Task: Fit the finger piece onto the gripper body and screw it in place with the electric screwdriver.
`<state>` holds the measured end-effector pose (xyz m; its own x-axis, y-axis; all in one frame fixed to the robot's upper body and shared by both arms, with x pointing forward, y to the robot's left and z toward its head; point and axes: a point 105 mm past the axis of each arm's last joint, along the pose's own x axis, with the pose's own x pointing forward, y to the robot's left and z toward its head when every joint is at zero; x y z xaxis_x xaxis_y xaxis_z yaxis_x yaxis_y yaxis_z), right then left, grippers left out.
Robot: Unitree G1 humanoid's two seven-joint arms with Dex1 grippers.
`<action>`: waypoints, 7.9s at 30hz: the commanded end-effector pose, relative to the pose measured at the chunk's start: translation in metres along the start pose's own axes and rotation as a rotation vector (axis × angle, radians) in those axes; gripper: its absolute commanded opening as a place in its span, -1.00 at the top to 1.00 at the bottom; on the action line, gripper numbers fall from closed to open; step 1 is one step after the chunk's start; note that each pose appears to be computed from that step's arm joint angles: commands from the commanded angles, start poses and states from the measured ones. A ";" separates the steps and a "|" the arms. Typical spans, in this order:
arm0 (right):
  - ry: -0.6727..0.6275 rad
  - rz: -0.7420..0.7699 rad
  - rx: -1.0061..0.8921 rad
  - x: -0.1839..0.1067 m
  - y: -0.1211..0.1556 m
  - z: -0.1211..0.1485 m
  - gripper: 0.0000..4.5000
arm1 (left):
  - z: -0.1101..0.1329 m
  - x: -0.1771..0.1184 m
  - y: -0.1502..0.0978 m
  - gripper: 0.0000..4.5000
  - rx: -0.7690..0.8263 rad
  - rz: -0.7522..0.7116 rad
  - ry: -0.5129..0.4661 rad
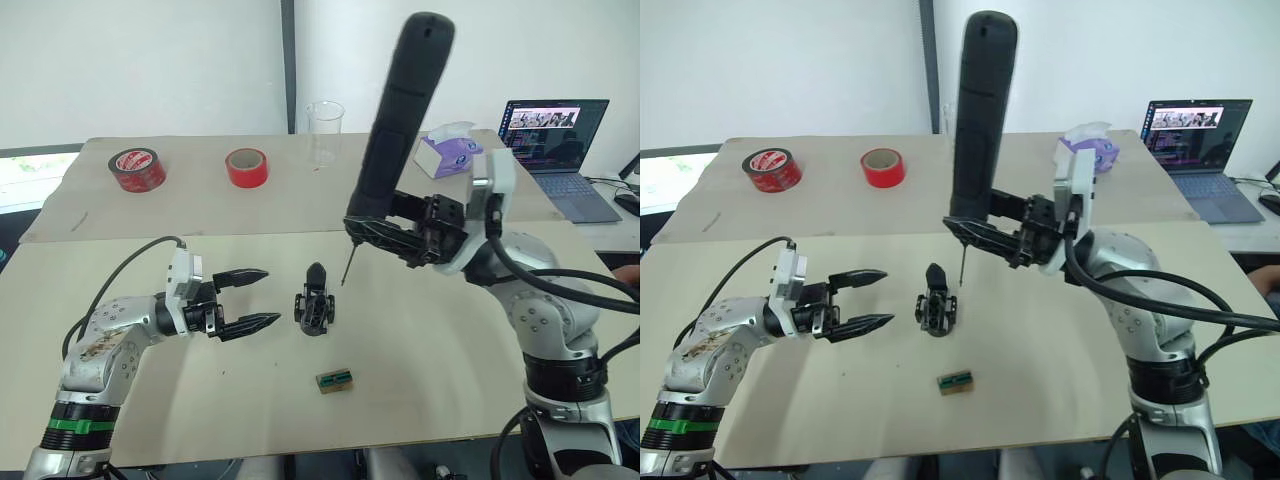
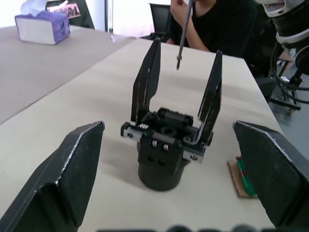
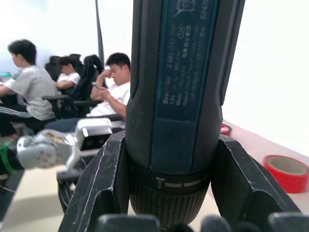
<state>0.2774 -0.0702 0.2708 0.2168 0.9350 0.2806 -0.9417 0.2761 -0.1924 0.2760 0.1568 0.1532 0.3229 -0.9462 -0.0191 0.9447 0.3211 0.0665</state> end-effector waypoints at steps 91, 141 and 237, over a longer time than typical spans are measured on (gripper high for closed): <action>-0.046 0.126 -0.030 0.034 0.032 -0.022 0.14 | -0.041 0.018 -0.013 -1.00 0.091 -0.048 0.096; -0.032 0.120 -0.029 0.033 0.027 -0.026 0.14 | -0.041 0.022 -0.014 -1.00 0.088 -0.044 0.087; 0.026 0.121 -0.052 0.031 0.031 -0.040 0.14 | -0.079 0.069 0.005 -0.63 0.061 -0.148 0.133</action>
<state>0.2728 -0.0232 0.2254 0.1326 0.9707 0.2002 -0.9610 0.1754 -0.2137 0.3068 0.0973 0.0702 0.2014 -0.9656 -0.1643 0.9782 0.1896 0.0852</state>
